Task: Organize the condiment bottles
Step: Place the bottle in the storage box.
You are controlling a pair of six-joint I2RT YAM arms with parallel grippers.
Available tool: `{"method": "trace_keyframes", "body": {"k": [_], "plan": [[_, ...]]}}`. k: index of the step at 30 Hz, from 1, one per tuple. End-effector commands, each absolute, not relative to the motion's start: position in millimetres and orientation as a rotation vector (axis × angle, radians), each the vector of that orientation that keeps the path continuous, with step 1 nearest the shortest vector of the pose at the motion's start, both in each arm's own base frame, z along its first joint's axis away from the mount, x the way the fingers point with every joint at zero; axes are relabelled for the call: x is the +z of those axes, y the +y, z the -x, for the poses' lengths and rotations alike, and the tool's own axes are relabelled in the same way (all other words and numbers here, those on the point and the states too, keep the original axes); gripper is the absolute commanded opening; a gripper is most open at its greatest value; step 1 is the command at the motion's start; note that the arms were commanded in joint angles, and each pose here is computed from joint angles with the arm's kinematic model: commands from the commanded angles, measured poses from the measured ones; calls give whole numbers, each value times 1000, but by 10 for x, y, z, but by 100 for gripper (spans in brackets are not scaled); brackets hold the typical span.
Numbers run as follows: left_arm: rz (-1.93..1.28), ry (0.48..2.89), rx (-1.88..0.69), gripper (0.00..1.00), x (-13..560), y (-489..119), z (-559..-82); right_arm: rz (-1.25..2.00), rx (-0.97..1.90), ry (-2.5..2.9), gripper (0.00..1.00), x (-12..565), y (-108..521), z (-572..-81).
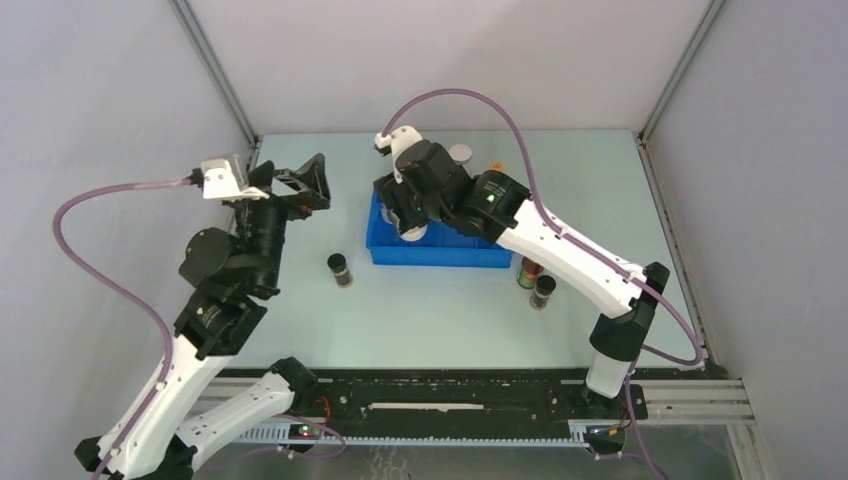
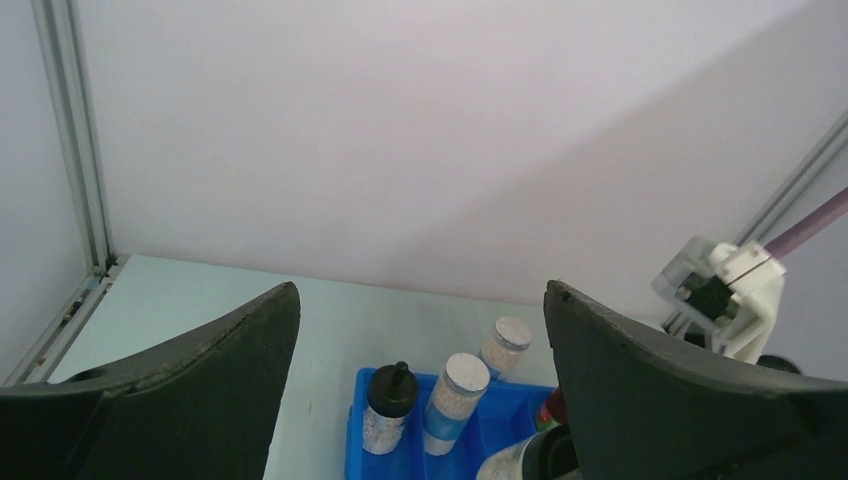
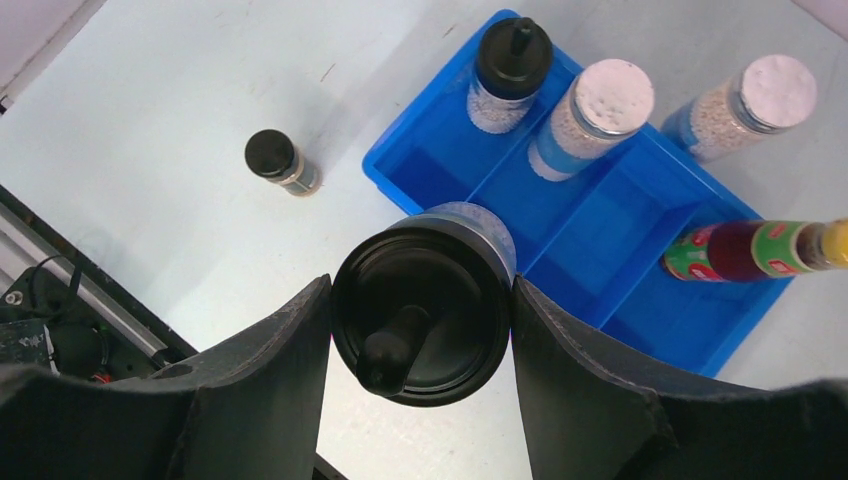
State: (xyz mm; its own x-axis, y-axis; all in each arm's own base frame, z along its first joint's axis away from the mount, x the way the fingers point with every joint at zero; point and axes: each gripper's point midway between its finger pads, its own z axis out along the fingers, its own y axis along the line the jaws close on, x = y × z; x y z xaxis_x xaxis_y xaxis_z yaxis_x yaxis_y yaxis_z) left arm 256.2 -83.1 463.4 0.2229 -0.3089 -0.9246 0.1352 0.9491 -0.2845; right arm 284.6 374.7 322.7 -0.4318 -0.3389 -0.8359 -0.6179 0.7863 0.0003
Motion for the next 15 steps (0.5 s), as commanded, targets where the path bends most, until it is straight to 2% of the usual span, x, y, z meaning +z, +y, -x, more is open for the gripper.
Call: {"method": "trace_keyframes", "body": {"k": [1, 15], "plan": [[210, 1250, -298, 95, 4818, -663, -2449, 664, 456, 1984, 0, 3401, 4012, -2855], [213, 1192, -349, 94, 5034, -634, -2331, 713, 491, 2021, 0, 3127, 4349, -2975]]}}
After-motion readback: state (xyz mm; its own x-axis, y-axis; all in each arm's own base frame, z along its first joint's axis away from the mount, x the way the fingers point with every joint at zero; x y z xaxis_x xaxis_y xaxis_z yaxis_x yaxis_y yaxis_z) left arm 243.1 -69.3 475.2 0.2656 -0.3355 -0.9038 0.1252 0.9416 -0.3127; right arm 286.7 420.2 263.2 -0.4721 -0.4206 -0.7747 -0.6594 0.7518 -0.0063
